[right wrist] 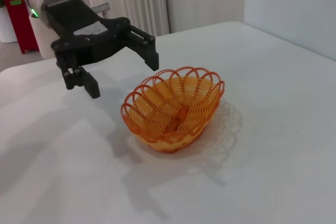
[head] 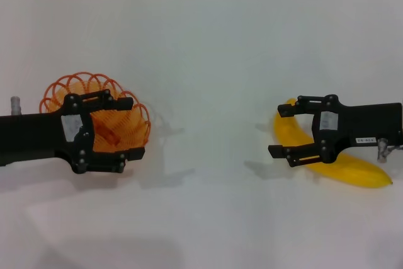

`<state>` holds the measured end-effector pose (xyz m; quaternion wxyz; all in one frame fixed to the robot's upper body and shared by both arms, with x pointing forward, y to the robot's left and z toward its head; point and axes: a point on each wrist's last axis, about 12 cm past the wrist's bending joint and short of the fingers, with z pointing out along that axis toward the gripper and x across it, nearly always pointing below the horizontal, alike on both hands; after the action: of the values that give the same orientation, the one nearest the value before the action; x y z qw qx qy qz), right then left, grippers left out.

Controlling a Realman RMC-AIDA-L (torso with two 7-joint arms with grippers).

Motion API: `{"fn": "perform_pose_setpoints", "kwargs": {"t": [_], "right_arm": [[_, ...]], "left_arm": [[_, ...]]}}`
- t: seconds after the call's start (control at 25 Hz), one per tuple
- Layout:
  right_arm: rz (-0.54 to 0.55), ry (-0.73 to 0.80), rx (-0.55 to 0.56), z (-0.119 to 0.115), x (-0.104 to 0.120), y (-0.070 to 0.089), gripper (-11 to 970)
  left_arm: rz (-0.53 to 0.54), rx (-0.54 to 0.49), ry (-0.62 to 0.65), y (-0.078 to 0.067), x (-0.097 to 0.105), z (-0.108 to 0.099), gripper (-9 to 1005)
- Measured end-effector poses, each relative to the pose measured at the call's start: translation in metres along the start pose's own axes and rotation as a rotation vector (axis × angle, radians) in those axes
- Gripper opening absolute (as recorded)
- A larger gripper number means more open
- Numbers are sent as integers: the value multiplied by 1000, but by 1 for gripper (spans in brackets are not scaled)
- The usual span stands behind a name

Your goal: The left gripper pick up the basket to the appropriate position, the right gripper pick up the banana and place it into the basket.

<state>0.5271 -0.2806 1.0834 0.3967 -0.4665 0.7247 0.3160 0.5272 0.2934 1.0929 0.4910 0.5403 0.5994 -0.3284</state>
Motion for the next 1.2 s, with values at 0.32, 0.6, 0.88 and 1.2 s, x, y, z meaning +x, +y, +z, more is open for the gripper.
{"fn": "perform_pose_setpoints", "kwargs": {"t": [0.32, 0.6, 0.88, 1.2], "right_arm": [[2, 0, 0, 0, 1, 0, 894], [1, 0, 0, 0, 0, 0, 894], [1, 1, 0, 0, 0, 0, 894], [-3, 2, -6, 1, -1, 0, 893]], "left_arm": [[-8, -18, -1, -1, 2, 5, 875], [-100, -150, -51, 14, -8, -9, 871], [-248, -294, -54, 38, -33, -39, 867], [-482, -434, 93, 68, -54, -76, 862]]}}
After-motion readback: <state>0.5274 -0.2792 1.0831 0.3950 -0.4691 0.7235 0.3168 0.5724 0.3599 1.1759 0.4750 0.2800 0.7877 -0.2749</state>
